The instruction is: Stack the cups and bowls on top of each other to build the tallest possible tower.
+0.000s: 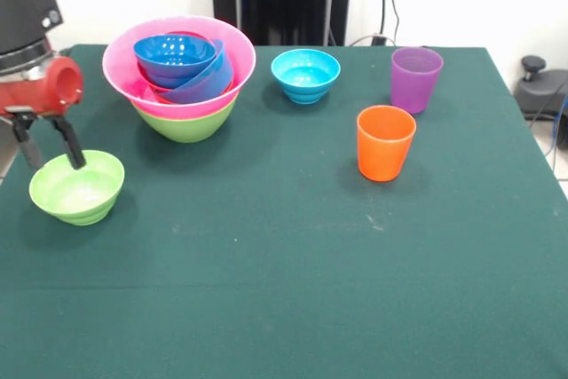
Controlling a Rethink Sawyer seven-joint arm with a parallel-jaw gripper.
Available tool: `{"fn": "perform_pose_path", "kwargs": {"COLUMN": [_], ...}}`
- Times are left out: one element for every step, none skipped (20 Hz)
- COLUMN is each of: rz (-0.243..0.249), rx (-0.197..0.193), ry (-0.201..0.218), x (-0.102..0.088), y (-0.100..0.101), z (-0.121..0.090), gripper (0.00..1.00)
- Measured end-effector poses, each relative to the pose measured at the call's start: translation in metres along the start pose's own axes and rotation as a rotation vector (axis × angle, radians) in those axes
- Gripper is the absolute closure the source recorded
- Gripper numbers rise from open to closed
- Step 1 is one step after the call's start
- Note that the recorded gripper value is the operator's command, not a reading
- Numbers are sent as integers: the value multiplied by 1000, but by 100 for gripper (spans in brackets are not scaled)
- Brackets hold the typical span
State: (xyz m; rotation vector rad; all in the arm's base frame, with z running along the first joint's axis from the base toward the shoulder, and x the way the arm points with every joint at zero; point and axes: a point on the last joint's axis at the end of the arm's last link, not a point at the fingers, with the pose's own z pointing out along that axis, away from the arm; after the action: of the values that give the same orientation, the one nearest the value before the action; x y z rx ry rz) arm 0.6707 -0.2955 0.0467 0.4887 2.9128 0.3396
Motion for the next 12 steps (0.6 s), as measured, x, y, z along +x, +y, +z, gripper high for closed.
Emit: {"fn": "perform_pose_path", "kwargs": {"rz": [6,11,18,22,28,31,31,29,27,22,20,19], "rx": [3,6,7,8,8,9,10,11,12,11,8,7], "ry": [2,4,6,9,13,19,23,26,29,37,42,44], "x": [3,7,10,13,17,22,26,28,30,35,37,38], "y": [-8,-15,-21,-26,-32,-38,-41,-42,-43,-42,-41,-41], "z": [-1,-1,-1,0,1,3,6,8,9,13,16,18], "gripper": [0,0,0,0,0,0,0,0,0,0,0,0]}}
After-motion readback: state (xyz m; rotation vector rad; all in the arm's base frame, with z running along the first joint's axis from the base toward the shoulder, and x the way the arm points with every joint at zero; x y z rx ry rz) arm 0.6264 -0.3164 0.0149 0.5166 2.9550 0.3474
